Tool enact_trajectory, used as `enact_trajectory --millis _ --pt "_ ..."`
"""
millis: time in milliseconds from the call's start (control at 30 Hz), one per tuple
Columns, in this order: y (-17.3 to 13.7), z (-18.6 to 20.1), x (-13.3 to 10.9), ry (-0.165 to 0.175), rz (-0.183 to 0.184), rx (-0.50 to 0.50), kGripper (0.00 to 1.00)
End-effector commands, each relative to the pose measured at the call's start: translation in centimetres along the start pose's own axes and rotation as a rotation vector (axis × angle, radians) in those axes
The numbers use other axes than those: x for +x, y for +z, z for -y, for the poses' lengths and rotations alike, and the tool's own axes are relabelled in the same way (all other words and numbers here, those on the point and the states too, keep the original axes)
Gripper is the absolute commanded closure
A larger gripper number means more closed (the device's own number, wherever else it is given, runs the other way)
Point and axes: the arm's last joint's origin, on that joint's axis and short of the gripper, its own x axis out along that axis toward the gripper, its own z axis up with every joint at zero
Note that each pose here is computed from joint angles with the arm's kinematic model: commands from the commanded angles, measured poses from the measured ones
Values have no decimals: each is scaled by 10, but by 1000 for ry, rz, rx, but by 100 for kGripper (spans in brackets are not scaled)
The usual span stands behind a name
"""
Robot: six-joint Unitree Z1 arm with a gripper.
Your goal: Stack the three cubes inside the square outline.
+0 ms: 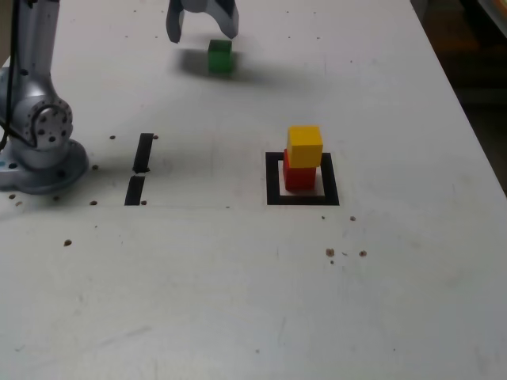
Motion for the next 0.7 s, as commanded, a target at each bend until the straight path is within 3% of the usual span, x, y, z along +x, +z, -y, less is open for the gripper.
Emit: enact_trajectory --millis 0,200,400,533,667 --pt "5 2 1 5 0 20 9" --pt "15 11 5 11 3 56 14" --pt "23 15 18 -12 26 66 25" --pt "29 13 22 -17 49 65 42" --pt "30 13 16 -18 84 64 65"
